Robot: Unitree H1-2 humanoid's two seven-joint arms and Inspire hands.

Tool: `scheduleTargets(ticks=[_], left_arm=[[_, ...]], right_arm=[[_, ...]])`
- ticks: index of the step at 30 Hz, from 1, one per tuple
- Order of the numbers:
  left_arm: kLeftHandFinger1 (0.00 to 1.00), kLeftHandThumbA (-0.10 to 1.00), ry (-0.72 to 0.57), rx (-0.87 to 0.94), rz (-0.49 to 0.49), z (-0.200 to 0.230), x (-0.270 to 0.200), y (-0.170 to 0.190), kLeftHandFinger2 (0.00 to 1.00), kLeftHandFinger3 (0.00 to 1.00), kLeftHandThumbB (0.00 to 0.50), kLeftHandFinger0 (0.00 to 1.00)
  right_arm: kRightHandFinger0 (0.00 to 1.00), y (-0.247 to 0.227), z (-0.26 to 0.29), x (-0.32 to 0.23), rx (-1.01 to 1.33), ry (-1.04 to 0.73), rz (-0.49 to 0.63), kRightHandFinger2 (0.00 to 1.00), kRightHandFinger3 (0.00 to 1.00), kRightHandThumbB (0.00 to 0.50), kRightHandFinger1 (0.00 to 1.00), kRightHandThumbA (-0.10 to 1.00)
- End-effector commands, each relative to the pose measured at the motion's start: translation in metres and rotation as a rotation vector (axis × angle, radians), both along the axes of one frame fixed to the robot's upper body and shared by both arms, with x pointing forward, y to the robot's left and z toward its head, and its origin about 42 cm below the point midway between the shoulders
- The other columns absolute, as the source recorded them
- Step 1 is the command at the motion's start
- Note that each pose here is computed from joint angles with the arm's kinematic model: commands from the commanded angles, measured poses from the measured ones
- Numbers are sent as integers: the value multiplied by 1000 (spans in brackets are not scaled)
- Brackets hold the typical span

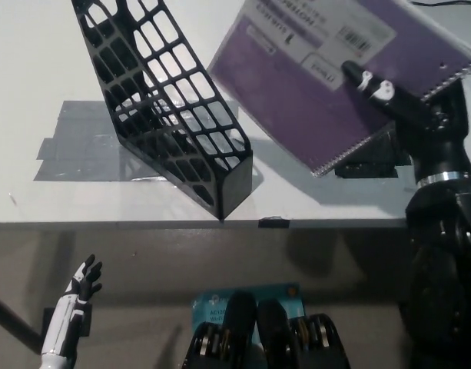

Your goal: A person hands a notebook to the robot and the robot grabs it with its right hand and places it in the magazine stand kept in the centre of the desk infront of it.

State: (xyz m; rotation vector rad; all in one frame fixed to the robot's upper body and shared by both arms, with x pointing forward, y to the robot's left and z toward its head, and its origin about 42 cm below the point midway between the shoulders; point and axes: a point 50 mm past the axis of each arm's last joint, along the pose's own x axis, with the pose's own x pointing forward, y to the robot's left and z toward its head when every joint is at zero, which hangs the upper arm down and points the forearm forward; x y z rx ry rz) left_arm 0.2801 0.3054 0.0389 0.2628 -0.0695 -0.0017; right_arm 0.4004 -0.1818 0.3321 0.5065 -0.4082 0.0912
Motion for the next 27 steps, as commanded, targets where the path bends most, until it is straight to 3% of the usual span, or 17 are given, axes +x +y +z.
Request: scheduleTargets(ticks=[1, 11, 16, 27], left_arm=[[1000, 1000, -72, 17, -7, 13, 8, 5, 1000, 1000, 500, 990], [1000, 1000, -77, 12, -1, 14, 10, 4, 1000, 1000, 500, 989], [1000, 1000, -80, 21, -7, 16, 12, 3, 1000, 1000, 500, 989], [1000, 1000, -93, 17, -10, 19, 15, 2, 1000, 1000, 500, 972]], right_arm=[[0, 16, 76, -13, 165, -199, 123, 0, 0, 80, 0, 1000], [0, 25, 91, -14, 200, -211, 108, 0, 0, 45, 0, 1000], [0, 38, 95, -9, 189, -208, 88, 0, 0, 59, 0, 1000], [0, 71, 92, 4, 186, -154, 96, 0, 0, 31, 0, 1000]])
